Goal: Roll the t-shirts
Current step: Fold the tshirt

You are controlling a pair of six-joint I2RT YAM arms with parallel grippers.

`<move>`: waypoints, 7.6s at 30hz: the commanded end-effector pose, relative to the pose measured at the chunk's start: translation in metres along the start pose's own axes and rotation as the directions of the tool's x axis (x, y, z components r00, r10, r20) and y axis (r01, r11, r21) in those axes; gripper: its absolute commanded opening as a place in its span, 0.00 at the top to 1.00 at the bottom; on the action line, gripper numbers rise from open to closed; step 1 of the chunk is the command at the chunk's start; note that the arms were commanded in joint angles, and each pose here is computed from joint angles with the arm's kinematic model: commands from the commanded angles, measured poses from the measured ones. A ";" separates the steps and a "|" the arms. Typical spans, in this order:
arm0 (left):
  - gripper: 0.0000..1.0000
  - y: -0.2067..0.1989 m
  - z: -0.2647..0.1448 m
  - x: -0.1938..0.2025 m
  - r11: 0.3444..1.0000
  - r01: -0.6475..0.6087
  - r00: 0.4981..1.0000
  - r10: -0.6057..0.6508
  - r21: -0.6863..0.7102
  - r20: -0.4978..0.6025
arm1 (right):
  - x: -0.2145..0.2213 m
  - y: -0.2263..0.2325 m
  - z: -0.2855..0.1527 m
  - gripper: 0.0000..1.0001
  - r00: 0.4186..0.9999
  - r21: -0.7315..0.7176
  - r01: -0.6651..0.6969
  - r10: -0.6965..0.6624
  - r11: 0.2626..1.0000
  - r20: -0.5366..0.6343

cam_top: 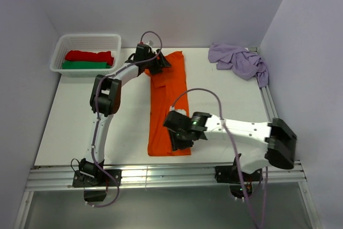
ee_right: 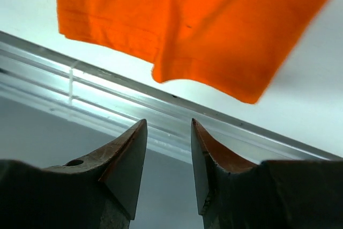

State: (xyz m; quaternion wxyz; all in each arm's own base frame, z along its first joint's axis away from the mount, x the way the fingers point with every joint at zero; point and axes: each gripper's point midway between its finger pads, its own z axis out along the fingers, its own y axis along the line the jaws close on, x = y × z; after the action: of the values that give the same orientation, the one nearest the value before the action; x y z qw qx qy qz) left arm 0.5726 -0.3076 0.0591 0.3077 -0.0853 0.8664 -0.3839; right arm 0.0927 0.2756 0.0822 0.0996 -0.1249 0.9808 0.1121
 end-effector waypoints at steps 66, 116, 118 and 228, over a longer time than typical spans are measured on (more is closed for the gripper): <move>0.57 0.060 -0.304 0.374 0.940 0.115 0.891 -0.241 -0.320 -0.386 | 0.044 -0.118 0.067 0.68 0.877 -0.077 -0.475 0.465 0.877 -0.119; 1.00 -0.036 -0.264 0.245 0.935 0.218 0.895 -0.305 -0.278 -0.326 | -0.100 -0.115 -0.015 1.00 0.895 -0.189 -0.442 0.444 0.877 -0.038; 1.00 -0.033 -0.259 0.238 0.934 0.216 0.897 -0.305 -0.286 -0.319 | -0.113 -0.116 -0.015 1.00 0.894 -0.194 -0.444 0.447 0.875 -0.035; 0.64 0.061 -0.238 0.275 0.957 0.050 0.956 -0.129 -0.285 -0.265 | -0.094 -0.138 0.067 0.55 0.855 -0.353 -0.453 0.511 0.819 0.088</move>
State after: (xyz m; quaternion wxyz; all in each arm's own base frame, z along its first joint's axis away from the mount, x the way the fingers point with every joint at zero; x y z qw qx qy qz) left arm 0.2221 -0.2539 0.0216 0.1237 -0.0989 0.9225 -0.3520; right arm 0.2271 0.1981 0.0187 0.0900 0.1323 0.9264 0.3408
